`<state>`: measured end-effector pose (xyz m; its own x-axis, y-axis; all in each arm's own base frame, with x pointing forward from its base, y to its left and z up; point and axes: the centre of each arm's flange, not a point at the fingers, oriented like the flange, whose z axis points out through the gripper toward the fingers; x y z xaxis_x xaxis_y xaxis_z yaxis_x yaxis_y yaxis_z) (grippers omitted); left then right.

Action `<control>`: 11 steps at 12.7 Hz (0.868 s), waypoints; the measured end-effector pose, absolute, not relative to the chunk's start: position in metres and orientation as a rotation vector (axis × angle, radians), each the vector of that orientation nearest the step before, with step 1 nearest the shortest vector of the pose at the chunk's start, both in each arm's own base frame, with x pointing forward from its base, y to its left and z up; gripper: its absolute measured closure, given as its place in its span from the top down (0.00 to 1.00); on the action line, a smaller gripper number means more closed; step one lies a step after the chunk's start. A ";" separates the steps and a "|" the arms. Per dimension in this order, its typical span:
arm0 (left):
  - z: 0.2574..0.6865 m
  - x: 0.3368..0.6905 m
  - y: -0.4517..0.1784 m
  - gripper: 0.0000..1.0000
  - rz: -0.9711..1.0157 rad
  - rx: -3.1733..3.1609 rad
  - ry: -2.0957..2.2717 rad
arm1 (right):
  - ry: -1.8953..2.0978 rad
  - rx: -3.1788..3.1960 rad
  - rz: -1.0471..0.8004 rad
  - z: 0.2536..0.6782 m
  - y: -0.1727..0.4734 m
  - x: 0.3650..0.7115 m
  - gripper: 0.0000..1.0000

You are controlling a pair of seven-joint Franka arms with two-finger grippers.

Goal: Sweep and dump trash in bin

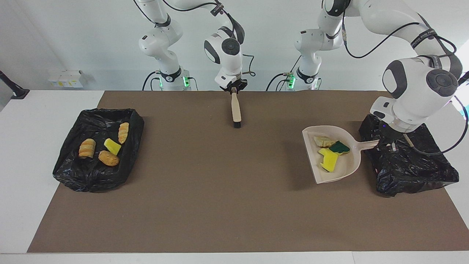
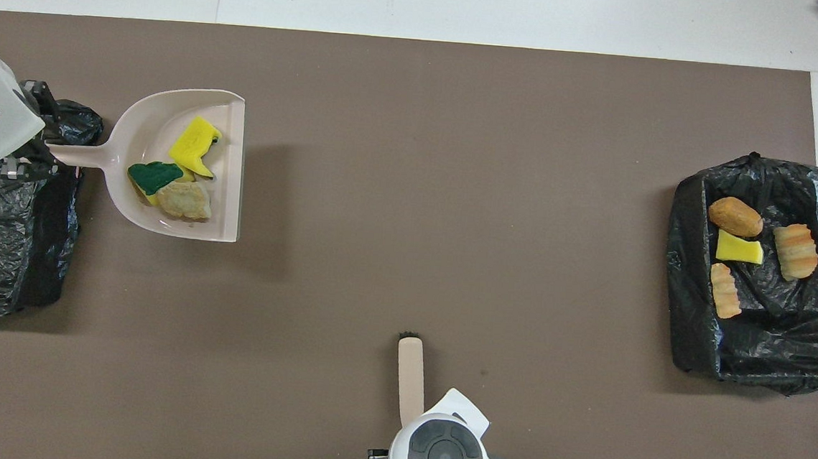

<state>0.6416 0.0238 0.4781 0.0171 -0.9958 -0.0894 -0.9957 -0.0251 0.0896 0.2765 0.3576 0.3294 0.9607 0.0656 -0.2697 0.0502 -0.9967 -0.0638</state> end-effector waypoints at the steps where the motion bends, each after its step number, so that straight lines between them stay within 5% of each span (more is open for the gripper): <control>1: 0.478 0.641 0.038 0.31 -0.200 2.243 -2.184 | -0.089 -3.051 0.417 0.331 0.360 0.279 0.57; 5: 0.479 0.633 0.107 0.31 -0.198 2.256 -2.155 | -0.076 -3.021 0.349 0.369 0.365 0.320 1.00; 11: 0.501 0.609 0.239 0.31 -0.183 2.295 -2.161 | -0.138 -3.053 0.242 0.447 0.309 0.441 1.00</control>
<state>0.6087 0.2393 0.5014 0.0567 -0.9938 -0.0956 -0.9957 -0.0633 0.0674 0.4412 0.3088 0.4475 0.9834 0.0958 -0.1539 0.0838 -0.9931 -0.0825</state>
